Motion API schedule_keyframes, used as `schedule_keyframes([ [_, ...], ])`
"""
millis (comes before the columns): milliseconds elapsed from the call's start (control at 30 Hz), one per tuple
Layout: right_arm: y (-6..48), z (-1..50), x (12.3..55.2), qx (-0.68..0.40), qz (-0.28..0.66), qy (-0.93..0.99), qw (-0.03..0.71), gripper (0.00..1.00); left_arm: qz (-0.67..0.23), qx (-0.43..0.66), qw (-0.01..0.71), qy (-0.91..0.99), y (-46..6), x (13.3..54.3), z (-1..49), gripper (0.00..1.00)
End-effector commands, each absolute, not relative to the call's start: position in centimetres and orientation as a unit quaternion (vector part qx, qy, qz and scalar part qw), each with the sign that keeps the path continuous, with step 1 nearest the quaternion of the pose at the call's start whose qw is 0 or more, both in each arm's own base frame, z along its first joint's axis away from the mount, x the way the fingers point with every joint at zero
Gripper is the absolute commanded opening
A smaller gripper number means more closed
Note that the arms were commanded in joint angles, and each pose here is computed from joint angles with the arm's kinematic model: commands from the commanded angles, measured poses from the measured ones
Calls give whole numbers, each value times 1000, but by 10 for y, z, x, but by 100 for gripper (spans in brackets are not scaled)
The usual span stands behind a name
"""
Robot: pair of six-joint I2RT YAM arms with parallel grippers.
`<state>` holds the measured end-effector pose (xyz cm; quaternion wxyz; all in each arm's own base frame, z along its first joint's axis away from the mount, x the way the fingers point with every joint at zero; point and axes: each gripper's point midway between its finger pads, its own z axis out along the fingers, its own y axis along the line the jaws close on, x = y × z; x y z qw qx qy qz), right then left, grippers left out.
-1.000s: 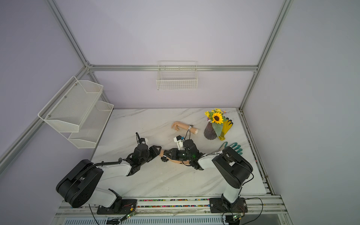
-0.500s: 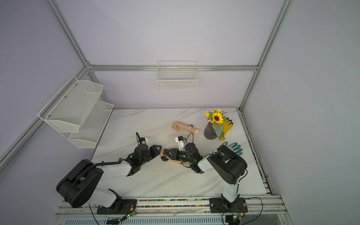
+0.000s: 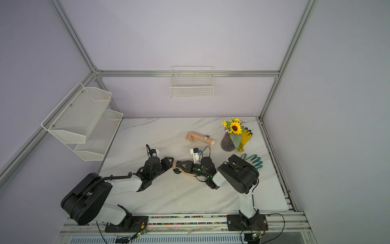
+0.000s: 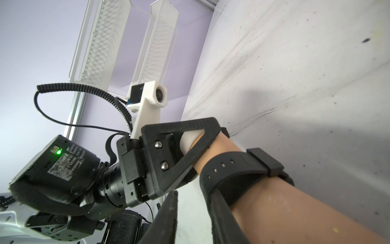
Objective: Take off the watch
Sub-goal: Untie the watch from the hand.
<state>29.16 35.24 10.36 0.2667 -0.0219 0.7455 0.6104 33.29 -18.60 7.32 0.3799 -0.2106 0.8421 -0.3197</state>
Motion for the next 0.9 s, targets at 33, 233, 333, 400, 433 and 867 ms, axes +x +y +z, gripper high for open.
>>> schedule_keyframes([
  [33,357,107,302,-16,608,740,287,16,-355,-169,383,836,-205,328,86,5],
  [233,358,114,310,-39,579,747,324,0,-349,-167,386,837,-204,328,86,5],
  [333,358,125,312,-61,552,746,367,0,-336,-175,382,843,-199,327,81,5],
  [400,361,131,311,-89,519,747,406,0,-326,-179,378,848,-197,327,78,5],
  [433,364,134,308,-107,502,746,424,0,-321,-182,375,851,-196,327,75,4],
  [867,370,149,284,-165,465,721,486,34,-289,-207,360,863,-186,325,63,8],
])
